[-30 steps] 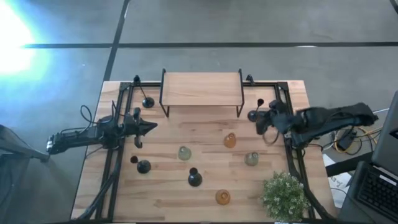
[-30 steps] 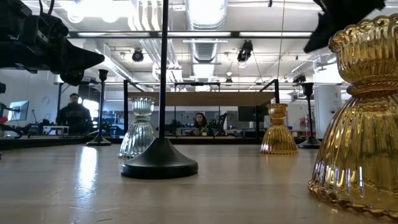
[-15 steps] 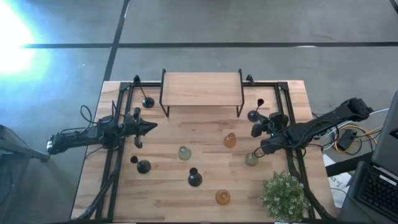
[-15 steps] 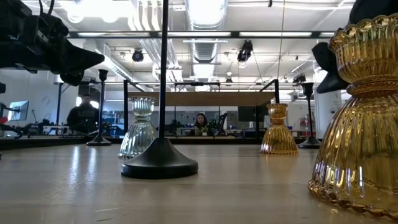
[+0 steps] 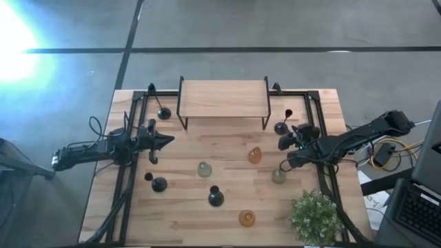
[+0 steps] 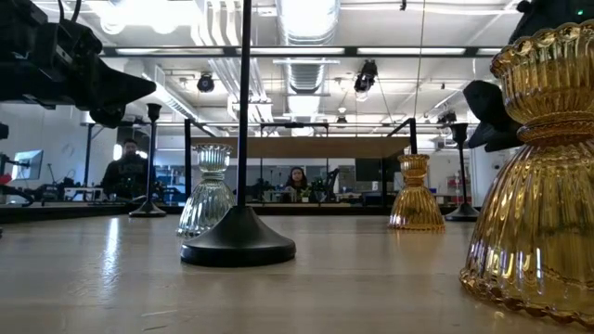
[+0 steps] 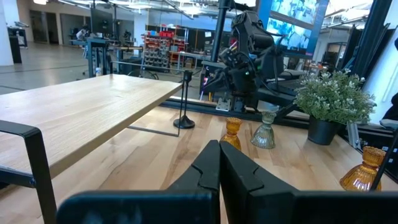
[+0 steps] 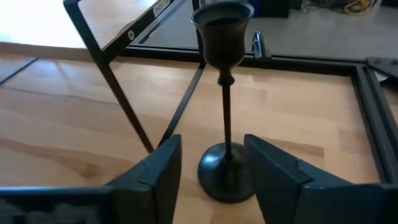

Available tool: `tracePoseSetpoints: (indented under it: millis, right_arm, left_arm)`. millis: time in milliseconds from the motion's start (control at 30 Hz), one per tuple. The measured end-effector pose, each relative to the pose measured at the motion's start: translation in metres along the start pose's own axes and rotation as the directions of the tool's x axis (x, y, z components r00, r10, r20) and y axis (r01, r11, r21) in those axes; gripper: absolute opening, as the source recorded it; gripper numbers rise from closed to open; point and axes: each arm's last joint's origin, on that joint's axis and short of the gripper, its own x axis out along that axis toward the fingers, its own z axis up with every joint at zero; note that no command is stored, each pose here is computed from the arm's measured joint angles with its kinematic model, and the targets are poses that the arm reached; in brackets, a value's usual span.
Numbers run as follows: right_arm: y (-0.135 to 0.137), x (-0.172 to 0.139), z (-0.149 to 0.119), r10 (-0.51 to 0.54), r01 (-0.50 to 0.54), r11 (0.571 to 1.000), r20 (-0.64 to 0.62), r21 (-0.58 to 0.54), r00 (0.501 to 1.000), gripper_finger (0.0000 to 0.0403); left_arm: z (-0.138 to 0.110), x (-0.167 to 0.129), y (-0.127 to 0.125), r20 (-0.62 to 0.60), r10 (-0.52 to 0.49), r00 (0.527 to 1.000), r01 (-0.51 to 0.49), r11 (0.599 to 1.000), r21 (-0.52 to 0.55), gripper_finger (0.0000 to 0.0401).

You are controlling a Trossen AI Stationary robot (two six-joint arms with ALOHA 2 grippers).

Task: Pick & Place candle stick holders
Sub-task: Put the black candle holder on the shelf

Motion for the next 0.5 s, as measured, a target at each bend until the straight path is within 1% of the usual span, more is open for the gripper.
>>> tracePoseSetpoints:
  millis: [167, 333, 500]
  right_arm:
    - [-0.001, 0.008, 0.004, -0.049, 0.049, 0.999, 0.011, -0.009, 0.999, 0.0194]
    - [-0.002, 0.017, 0.008, -0.091, 0.091, 0.996, -0.009, 0.004, 0.996, 0.0192]
    - [0.003, 0.027, 0.008, -0.062, 0.061, 0.998, -0.039, -0.023, 0.997, 0.0182]
  left_arm:
    - [0.0, 0.0, 0.0, 0.0, 0.0, 1.0, 0.0, 1.0, 0.0, 0.0005]
    - [0.0, 0.0, 0.0, 0.0, 0.0, 1.0, 0.0, 1.0, 0.0, 0.0005]
    - [0.0, 0.0, 0.0, 0.0, 0.0, 1.0, 0.0, 1.0, 0.0, 0.0005]
